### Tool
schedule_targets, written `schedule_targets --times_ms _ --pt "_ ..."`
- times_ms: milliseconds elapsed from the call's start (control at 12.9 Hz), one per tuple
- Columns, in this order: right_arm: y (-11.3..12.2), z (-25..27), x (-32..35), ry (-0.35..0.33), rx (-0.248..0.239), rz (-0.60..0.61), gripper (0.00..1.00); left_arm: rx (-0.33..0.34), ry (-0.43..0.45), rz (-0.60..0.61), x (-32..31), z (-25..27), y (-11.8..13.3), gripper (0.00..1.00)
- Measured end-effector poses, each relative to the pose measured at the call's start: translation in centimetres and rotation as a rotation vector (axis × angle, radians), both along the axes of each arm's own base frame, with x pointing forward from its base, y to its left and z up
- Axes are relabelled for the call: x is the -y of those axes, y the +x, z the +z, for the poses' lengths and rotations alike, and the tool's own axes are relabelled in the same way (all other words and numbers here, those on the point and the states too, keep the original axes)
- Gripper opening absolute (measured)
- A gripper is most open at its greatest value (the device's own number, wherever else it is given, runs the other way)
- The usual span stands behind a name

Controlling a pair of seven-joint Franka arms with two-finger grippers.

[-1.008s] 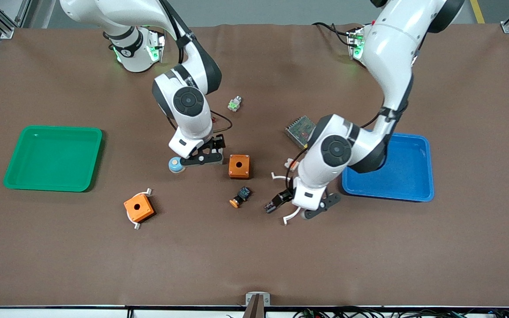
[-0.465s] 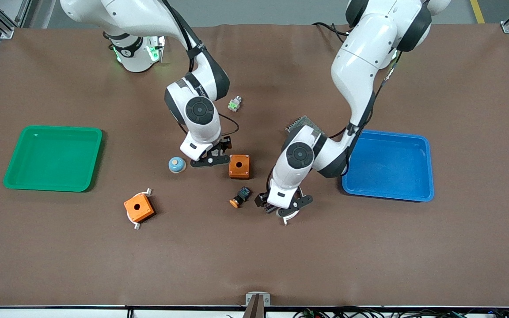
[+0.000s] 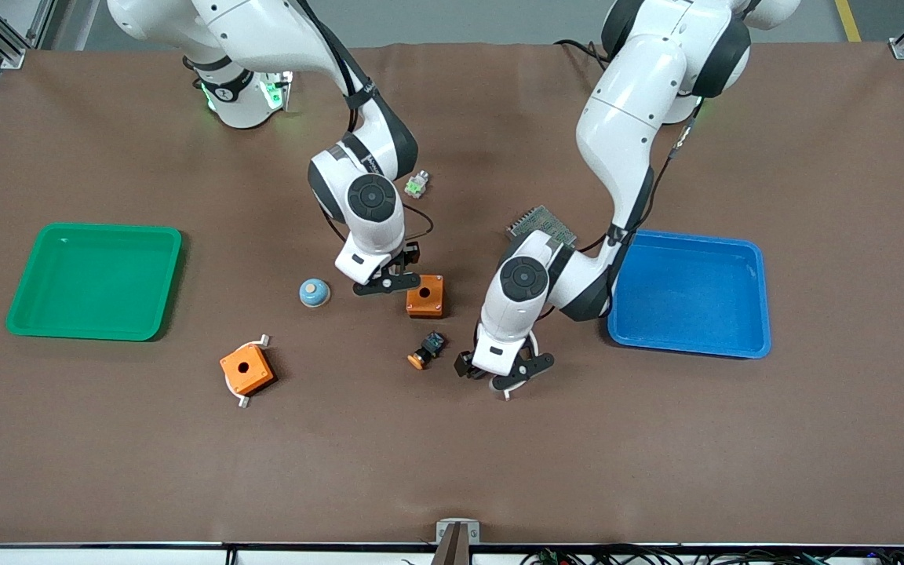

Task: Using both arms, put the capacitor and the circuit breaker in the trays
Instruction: 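Grasp the breaker with the right gripper while the left gripper grasps the capacitor, then carry the breaker toward the green tray while the left gripper carries the capacitor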

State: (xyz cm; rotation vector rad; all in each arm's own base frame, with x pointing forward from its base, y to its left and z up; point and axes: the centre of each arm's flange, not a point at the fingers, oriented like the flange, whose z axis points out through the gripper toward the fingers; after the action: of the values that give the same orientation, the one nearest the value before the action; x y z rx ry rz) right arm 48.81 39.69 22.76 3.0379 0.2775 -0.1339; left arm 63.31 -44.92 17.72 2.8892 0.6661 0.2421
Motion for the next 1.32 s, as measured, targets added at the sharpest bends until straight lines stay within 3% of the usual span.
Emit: schedule_targets --times_ms 155,233,465,543,930,1318 --pt "0.0 -0.2 0.0 -0.002 -0.002 0.000 0.68 0.007 0.003 -0.003 0.2 -0.1 0.0 0.97" --pt "0.0 -0.2 0.0 -0.002 -0.002 0.000 0.68 0.013 0.002 -0.005 0.3 -0.1 0.0 0.90" --pt "0.0 -0.4 0.1 -0.004 -0.003 0.000 0.53 0.025 0.001 -0.007 0.4 0.2 0.1 0.53" --pt "0.0 -0.4 0.1 -0.004 -0.003 -0.001 0.41 0.032 0.008 -0.014 0.5 0.2 0.1 0.53" --pt "0.6 0.4 1.0 -0.029 -0.028 -0.021 0.40 0.051 0.073 -0.055 -1.0 3.9 1.6 0.53" --pt "6.8 12.5 9.4 -0.012 -0.081 -0.078 0.40 -0.110 0.185 -0.124 -10.8 10.8 5.1 0.53"
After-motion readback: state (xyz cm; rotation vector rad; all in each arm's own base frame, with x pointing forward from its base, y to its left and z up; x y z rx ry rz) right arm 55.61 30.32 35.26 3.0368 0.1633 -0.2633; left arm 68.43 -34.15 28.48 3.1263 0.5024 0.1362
